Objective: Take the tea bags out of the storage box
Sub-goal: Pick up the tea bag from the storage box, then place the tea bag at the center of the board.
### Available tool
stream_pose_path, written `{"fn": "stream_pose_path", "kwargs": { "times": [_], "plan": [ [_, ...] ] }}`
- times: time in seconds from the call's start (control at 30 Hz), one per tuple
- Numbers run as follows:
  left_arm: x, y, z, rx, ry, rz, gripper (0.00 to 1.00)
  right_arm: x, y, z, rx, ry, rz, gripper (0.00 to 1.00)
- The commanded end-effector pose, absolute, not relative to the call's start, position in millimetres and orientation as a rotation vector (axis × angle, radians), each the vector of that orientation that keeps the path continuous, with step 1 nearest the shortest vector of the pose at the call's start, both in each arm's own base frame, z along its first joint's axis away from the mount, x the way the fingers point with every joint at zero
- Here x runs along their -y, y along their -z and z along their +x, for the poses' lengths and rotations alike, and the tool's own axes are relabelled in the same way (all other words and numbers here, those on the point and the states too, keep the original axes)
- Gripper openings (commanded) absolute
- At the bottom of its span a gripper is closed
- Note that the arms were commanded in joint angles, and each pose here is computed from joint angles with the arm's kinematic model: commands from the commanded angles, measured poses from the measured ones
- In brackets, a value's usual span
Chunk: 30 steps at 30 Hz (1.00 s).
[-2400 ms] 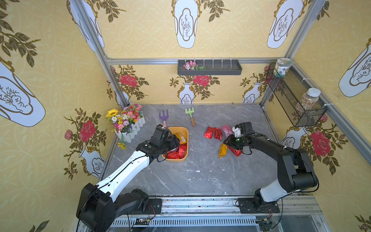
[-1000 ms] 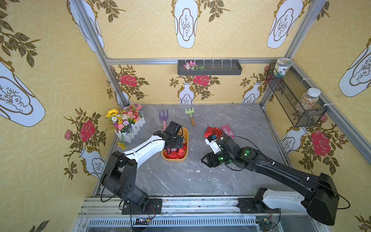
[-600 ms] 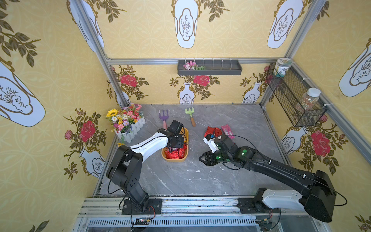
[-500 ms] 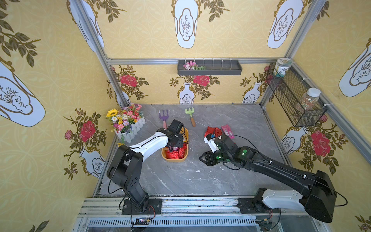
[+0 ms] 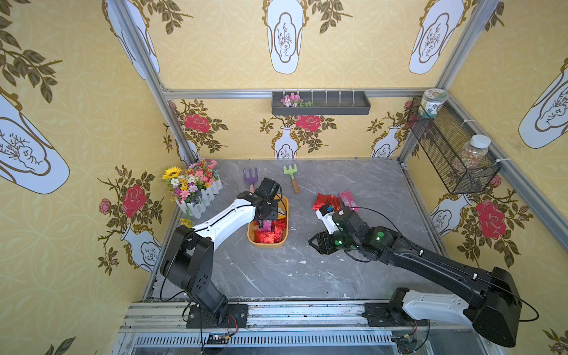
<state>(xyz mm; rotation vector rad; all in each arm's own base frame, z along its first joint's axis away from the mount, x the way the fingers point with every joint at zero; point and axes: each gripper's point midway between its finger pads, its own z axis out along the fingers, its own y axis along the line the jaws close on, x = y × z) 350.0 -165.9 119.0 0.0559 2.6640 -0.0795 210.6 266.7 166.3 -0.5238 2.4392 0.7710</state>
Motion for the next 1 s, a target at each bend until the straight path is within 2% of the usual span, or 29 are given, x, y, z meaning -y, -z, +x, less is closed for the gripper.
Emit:
{"fn": "stream_pose_path", "kwargs": {
  "times": [0.0, 0.2, 0.47, 0.73, 0.97],
  "plan": [
    [168, -137, 348, -2.665, 0.119, 0.019, 0.55, -256, -168, 220, -2.424, -0.701, -0.479, 0.59],
    [200, -179, 338, -2.62, 0.369, -0.026, 0.54, -209, -161, 245, -2.472, -0.597, -0.236, 0.59],
    [276, -190, 308, -2.62, 0.672, -0.018, 0.55, -163, -153, 257, -2.471, -0.617, -0.02, 0.58],
    [357, -169, 292, -2.637, 0.908, -0.003, 0.56, -139, -158, 247, -2.442, -0.604, 0.046, 0.58],
    [400, -116, 303, -2.718, 0.925, -0.006, 0.56, -131, -165, 233, -2.42, -0.624, 0.071, 0.58]
  ]
}}
